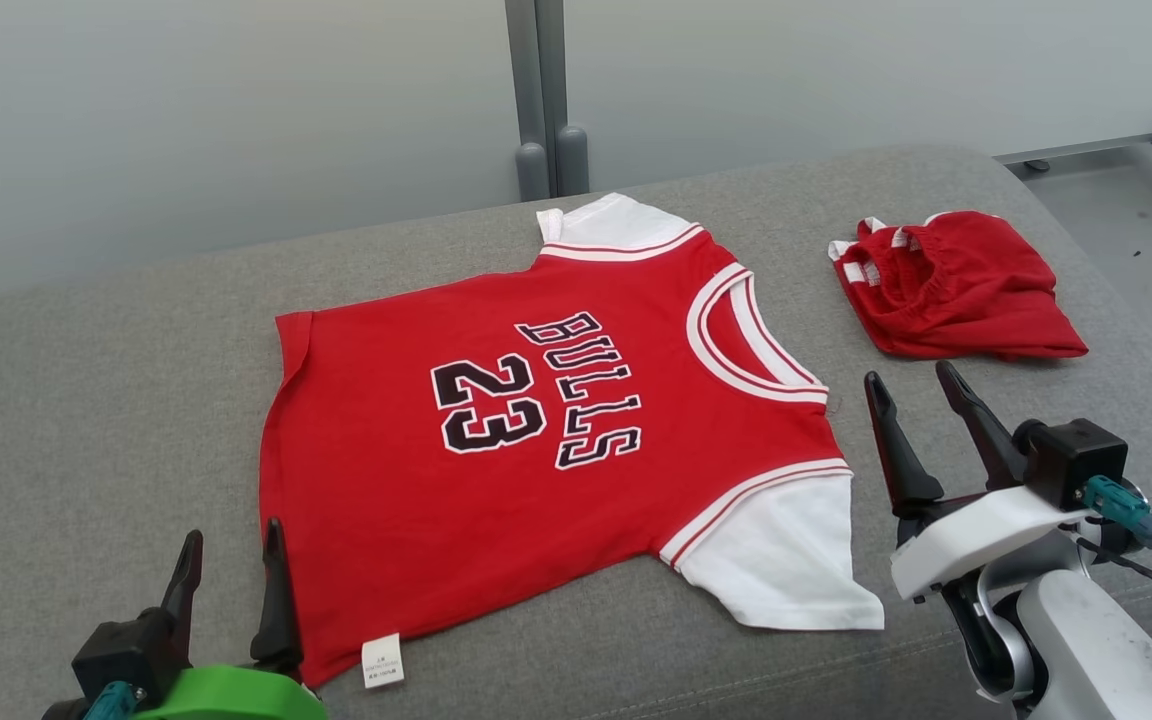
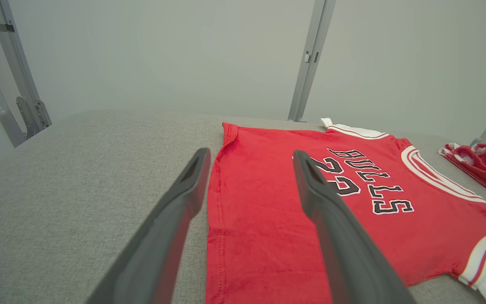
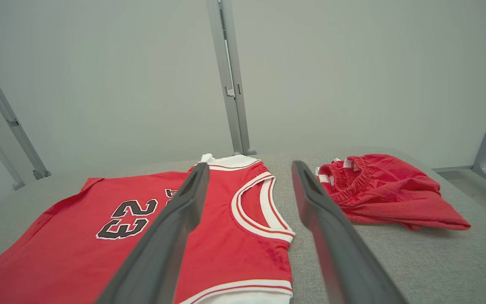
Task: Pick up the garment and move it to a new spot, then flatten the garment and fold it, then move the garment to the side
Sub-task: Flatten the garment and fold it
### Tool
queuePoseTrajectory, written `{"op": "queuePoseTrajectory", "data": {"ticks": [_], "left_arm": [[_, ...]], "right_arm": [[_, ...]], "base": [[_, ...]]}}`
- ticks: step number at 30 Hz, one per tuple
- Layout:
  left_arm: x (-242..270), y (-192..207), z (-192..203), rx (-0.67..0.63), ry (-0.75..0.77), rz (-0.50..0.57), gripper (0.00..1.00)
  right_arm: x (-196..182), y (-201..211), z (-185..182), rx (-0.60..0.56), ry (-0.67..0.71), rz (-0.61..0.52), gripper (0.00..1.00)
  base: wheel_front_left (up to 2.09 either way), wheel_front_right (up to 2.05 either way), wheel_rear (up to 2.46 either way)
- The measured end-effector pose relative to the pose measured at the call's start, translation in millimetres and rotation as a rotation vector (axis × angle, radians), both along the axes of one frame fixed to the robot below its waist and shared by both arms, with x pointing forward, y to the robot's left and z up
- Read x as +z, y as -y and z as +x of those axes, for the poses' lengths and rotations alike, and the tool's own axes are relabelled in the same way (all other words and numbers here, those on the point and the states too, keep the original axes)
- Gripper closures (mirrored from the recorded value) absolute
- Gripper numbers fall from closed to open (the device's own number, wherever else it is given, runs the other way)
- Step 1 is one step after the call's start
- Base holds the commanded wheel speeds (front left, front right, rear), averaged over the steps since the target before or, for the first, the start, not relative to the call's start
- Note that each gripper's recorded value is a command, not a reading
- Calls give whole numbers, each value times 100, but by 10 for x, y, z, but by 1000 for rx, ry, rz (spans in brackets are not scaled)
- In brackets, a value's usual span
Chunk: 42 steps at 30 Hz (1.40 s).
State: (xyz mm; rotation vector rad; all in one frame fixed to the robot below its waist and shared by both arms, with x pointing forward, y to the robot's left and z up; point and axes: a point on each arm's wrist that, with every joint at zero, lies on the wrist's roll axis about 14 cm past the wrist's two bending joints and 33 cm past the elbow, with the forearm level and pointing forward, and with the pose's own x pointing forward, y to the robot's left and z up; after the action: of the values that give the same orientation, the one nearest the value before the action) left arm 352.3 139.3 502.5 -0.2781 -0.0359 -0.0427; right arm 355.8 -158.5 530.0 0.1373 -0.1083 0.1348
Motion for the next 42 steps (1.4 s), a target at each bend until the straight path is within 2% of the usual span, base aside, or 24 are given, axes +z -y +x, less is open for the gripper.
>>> {"op": "queuePoseTrajectory", "data": {"ticks": [8,16,21,37,42], "left_arm": [[-257,-11,-101,6,-82,11,0],[-838,54,-320,-34,-302,22,0],[-1140,0,-411,-11,-427,-18,0],[-1372,100,-294,-55,-508,-25,0],[-1424,101,-293,-56,-526,-20,29]], "right_arm": [[-97,-3,-38,-4,-28,8,0],[-280,-6,-74,-10,-84,19,0],[-352,2,-64,-9,-106,23,0],[-465,131,-36,-40,-142,24,0],[-476,139,-35,-40,-145,27,0]], "base": [[0,0,0],[0,0,0],[0,0,0],[0,0,0],[0,0,0]]}}
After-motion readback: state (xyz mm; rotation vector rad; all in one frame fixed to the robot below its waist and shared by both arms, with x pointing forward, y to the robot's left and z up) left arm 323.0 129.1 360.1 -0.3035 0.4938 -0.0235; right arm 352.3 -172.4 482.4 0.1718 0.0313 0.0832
